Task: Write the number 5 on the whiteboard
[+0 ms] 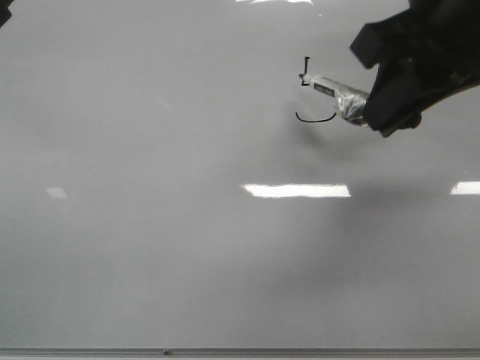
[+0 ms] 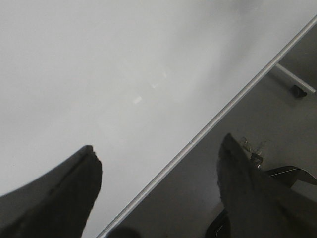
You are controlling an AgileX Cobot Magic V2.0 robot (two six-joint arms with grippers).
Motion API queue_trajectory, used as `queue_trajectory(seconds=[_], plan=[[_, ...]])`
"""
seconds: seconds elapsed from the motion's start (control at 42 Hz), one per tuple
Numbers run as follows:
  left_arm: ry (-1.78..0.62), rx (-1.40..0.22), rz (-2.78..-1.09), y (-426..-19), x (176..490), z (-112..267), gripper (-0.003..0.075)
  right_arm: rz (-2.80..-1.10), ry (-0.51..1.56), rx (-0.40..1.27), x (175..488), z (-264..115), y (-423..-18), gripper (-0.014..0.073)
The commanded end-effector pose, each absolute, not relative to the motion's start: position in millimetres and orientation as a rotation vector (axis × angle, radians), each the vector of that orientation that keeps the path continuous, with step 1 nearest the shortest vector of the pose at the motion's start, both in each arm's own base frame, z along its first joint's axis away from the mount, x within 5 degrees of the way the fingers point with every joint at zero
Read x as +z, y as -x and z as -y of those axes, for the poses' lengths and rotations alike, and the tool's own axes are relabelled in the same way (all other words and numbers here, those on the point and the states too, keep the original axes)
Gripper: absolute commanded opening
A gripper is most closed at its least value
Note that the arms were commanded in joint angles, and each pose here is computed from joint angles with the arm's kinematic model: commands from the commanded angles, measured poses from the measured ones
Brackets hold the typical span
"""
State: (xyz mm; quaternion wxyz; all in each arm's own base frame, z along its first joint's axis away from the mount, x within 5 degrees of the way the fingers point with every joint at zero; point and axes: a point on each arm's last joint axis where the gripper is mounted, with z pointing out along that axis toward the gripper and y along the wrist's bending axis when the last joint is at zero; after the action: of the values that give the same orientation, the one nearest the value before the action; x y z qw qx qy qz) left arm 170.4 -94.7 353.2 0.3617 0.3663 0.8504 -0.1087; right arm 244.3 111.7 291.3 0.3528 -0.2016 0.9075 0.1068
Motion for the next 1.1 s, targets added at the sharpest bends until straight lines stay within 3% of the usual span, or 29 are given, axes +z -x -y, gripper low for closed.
queue_trajectory(seconds=[0.0,0.858,1.073], plan=[[-0.878,-0.3,-2.111,-171,368,95,0.0482,-2.173,0.507,0.279,323,-109,-240,-0.0069],[-0.884,-0.302,-2.12,-170,367,95,0.0482,-2.171,0.48,0.2,292,-109,-279,-0.0069],[-0.884,-0.302,-2.12,-170,367,95,0.0482,-2.228,0.413,0.141,292,-84,-284,-0.0069]])
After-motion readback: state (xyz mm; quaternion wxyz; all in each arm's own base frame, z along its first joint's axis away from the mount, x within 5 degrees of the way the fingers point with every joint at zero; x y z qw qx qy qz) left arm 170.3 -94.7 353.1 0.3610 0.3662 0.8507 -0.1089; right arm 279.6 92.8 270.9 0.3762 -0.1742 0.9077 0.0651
